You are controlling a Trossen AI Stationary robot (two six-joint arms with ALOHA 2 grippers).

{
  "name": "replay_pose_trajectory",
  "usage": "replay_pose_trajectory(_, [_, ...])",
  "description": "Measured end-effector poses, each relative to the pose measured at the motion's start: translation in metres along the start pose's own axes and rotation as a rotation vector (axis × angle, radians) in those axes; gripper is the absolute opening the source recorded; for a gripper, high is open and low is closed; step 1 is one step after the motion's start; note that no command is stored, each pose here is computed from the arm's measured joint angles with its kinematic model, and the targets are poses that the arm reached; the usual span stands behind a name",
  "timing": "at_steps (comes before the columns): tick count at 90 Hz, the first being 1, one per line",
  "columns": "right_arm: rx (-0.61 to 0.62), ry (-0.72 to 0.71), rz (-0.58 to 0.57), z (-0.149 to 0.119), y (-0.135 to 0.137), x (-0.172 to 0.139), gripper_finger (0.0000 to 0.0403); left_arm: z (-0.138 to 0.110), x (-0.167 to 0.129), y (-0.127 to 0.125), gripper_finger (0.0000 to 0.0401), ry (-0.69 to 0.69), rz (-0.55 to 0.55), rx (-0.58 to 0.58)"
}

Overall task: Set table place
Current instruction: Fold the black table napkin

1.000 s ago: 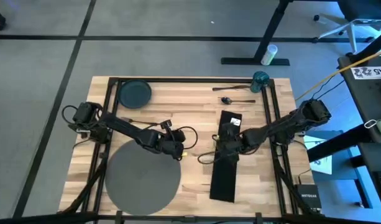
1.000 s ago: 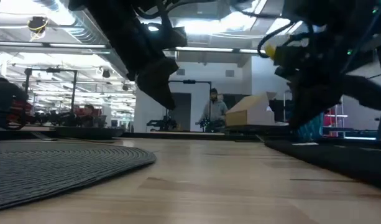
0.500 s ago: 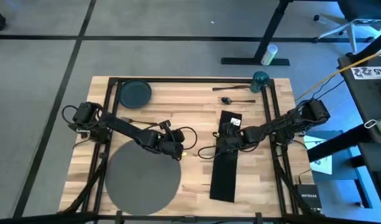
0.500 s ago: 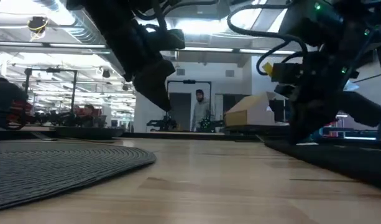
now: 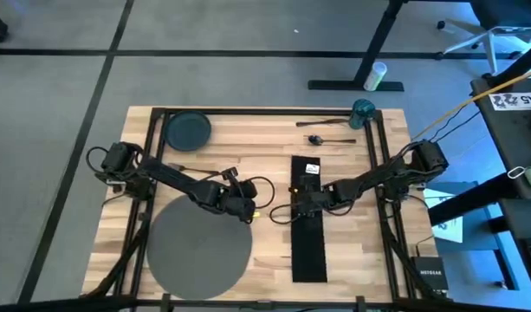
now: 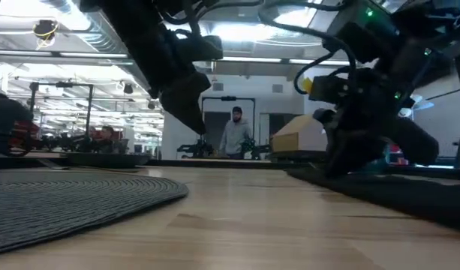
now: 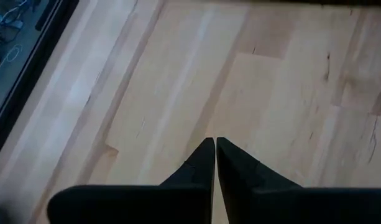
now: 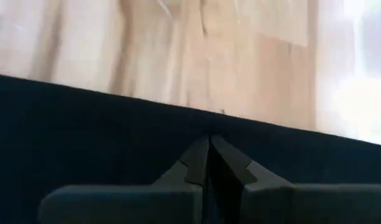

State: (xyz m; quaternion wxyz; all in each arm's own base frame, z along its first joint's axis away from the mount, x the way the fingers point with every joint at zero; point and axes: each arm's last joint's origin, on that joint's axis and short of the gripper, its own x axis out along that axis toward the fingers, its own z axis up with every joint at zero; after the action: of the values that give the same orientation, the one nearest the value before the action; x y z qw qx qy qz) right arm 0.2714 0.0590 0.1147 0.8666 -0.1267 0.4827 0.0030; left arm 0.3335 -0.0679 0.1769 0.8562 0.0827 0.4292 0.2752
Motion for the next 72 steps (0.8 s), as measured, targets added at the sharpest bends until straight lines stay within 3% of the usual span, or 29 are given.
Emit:
replay_pose_trajectory(29, [-0.025, -0.061, -0.002, 0.006, -0.005, 0.001, 0.0, 0.0, 0.0, 0.0, 0.0, 0.002, 0.001, 0.004])
replay_pose_trajectory(56, [-0.189, -0.163, 0.007, 0.062, -0.004, -0.025, 0.0, -0.003, -0.001, 0.0, 0.0, 0.022, 0.007, 0.016])
replay_pose_trajectory(72, [-0.321, -0.095, -0.006, 0.086, 0.012, -0.052, 0.0, -0.005, -0.004, -0.002, 0.0, 0.027, 0.003, 0.026])
